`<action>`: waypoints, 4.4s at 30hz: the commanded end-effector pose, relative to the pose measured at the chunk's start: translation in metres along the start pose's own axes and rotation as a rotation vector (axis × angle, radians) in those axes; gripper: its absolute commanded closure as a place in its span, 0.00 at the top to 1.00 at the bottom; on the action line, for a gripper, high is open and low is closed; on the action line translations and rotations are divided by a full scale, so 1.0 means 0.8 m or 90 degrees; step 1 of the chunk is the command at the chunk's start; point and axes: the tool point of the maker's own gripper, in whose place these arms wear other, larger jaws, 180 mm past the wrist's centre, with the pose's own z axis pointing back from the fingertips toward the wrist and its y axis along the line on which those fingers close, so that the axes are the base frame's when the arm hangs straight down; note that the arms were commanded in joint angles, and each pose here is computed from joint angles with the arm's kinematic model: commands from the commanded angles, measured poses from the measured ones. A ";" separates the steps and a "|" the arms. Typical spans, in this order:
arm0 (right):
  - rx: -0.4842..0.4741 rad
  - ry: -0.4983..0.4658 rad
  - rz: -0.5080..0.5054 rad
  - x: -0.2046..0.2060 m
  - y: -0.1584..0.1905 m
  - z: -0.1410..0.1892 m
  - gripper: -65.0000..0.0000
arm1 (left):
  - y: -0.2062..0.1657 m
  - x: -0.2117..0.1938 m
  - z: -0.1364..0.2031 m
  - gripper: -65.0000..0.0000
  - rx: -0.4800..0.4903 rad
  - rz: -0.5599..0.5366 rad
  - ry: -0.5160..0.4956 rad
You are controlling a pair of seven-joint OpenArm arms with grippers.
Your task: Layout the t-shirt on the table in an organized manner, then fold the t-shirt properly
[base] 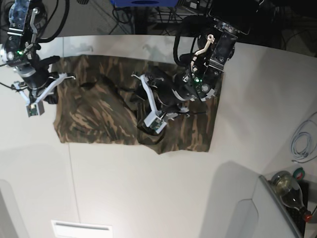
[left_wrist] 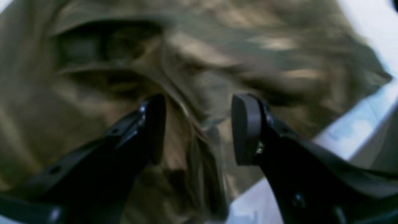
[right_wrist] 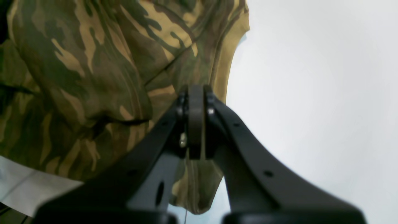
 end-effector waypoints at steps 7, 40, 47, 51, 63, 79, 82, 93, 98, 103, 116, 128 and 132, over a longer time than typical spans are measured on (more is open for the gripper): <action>0.001 -0.048 0.006 0.033 -0.002 0.000 0.01 | -0.016 -0.006 0.021 0.50 -0.019 -0.053 -0.008; 0.368 0.048 0.087 -0.025 0.294 -0.030 0.65 | 0.292 -0.226 0.356 0.00 0.503 0.284 0.007; 0.377 0.033 0.087 -0.022 0.300 -0.016 0.01 | 0.294 -0.226 0.358 0.00 0.505 0.283 0.008; 0.381 0.016 0.085 -0.007 0.309 0.003 0.00 | 0.294 -0.225 0.359 0.00 0.506 0.282 0.008; 0.397 0.078 0.074 -0.037 0.315 0.019 0.00 | 0.304 -0.233 0.346 0.00 0.499 0.311 0.006; 0.399 0.078 0.060 -0.047 0.316 0.007 0.01 | 0.308 -0.228 0.345 0.00 0.499 0.310 -0.002; 0.373 0.092 0.052 -0.056 0.299 0.000 0.08 | 0.305 -0.223 0.337 0.00 0.488 0.302 0.000; 0.127 -0.036 -0.030 0.021 0.115 0.021 0.67 | 0.293 -0.171 0.285 0.00 0.408 0.217 -0.002; 0.029 -0.092 -0.194 0.044 -0.002 0.014 0.86 | 0.258 -0.110 0.222 0.00 0.320 0.143 -0.028; 0.091 -0.060 -0.318 0.026 -0.061 -0.001 0.86 | 0.194 -0.028 0.139 0.00 0.207 0.095 -0.088; 0.160 0.022 -0.382 -0.023 -0.059 -0.034 0.86 | 0.118 -0.045 -0.023 0.00 0.107 0.141 -0.029; 0.219 0.095 -0.372 -0.049 -0.025 -0.058 0.86 | 0.205 -0.019 0.070 0.00 0.229 0.136 -0.130; 0.294 0.120 -0.282 -0.048 0.022 -0.061 0.86 | 0.262 -0.069 0.110 0.00 0.298 0.154 -0.086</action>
